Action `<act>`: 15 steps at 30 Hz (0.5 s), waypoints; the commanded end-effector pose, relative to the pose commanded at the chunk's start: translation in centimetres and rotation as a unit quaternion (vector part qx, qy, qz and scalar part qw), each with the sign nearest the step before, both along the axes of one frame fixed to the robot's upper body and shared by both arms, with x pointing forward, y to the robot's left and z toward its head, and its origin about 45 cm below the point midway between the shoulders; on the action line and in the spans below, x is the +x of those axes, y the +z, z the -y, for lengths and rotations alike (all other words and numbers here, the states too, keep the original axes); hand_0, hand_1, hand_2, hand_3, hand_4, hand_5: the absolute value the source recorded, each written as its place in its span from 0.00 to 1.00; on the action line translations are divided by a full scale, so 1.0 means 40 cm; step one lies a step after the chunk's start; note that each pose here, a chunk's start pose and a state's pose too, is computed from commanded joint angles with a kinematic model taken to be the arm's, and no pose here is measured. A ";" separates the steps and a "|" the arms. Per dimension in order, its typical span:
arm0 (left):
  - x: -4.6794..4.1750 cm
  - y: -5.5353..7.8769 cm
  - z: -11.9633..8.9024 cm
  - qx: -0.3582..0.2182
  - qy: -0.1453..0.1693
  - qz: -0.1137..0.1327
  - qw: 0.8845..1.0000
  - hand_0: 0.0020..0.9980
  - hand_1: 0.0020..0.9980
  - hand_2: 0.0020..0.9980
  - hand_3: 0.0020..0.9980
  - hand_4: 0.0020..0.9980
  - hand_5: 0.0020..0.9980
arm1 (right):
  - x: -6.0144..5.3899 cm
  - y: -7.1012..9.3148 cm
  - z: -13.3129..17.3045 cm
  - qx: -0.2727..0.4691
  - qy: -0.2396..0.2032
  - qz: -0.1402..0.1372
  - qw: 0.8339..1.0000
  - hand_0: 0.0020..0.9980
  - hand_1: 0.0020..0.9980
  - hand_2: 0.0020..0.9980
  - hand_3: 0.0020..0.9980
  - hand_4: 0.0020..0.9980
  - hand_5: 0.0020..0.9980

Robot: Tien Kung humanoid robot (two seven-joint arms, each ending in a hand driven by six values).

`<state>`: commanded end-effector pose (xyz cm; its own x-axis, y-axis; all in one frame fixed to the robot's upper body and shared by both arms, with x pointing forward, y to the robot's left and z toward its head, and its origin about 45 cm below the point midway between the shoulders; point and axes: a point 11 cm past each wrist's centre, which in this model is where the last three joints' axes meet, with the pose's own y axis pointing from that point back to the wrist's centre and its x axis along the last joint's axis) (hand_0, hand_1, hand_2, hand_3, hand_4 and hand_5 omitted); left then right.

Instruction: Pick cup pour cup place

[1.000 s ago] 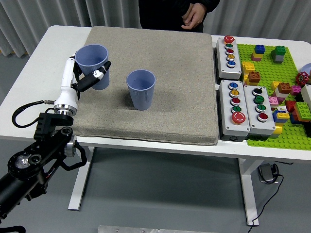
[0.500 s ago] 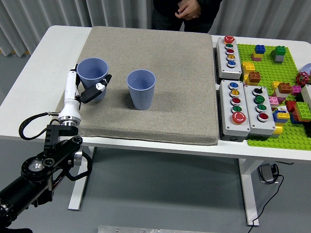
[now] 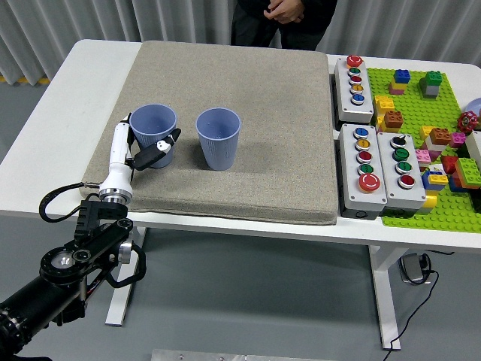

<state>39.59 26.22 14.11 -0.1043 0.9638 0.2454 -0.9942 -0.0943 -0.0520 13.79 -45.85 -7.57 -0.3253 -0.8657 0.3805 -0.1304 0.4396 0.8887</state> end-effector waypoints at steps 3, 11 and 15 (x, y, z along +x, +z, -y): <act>0.003 0.004 -0.001 -0.001 -0.007 -0.001 1.000 0.67 0.64 0.67 0.63 0.84 0.29 | 0.002 0.001 0.000 0.000 0.000 0.000 1.000 0.70 0.63 0.60 0.60 0.00 0.26; 0.003 0.008 -0.001 -0.002 -0.021 -0.005 1.000 0.74 0.73 0.86 0.86 0.94 0.44 | 0.003 0.001 0.000 0.000 -0.001 0.001 1.000 0.70 0.63 0.60 0.60 0.00 0.26; 0.005 0.008 0.002 -0.001 -0.026 -0.009 1.000 0.74 0.73 0.86 0.86 0.94 0.44 | 0.002 0.001 0.000 0.000 0.000 0.001 1.000 0.70 0.63 0.60 0.60 0.00 0.26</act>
